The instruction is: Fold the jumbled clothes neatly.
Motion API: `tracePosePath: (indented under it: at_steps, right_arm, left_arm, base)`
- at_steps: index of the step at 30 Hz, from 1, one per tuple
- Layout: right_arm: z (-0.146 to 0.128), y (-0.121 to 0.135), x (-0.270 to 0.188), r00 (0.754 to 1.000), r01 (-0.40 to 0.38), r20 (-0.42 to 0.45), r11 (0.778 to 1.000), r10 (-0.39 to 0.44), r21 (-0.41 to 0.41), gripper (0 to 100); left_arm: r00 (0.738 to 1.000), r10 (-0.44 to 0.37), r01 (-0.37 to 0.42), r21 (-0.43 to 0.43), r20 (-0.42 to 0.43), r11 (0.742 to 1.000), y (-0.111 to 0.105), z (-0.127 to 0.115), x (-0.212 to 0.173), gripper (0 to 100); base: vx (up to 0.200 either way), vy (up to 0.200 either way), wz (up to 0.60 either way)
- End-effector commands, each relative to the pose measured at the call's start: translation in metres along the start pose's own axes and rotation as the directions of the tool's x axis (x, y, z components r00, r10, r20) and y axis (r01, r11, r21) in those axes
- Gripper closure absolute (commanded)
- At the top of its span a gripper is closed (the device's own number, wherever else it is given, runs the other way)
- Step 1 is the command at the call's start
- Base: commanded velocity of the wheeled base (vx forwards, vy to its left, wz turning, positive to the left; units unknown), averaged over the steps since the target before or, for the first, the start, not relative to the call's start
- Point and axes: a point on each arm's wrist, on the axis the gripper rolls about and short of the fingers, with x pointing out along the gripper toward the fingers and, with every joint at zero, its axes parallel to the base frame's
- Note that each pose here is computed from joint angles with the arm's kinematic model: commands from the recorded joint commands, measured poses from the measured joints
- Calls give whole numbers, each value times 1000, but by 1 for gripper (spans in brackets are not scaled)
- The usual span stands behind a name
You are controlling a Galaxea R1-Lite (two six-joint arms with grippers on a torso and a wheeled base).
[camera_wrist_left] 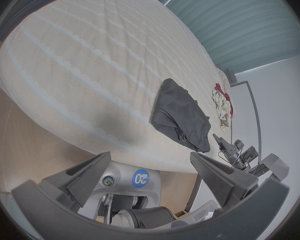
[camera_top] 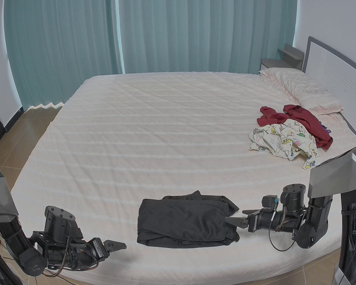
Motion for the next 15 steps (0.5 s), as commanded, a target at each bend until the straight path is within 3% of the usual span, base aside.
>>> tracePosePath:
  at_steps: [1,4,15]
  right_arm:
    - [-2,1,37,1000,-7,17,996,6,84,0]
    - [0,5,56,999,-16,39,991,11,133,0]
    - [-6,-1,72,1000,-4,28,989,0,148,0]
  left_arm:
    - [1000,1,-1,-1,-1,1000,0,0,0,0]
    - [1000,3,-3,0,5,1000,0,0,0,0]
    - [1000,7,-7,3,16,1000,0,0,3,0]
  base:
    - [0,0,0]
    - [0,0,0]
    - [0,0,0]
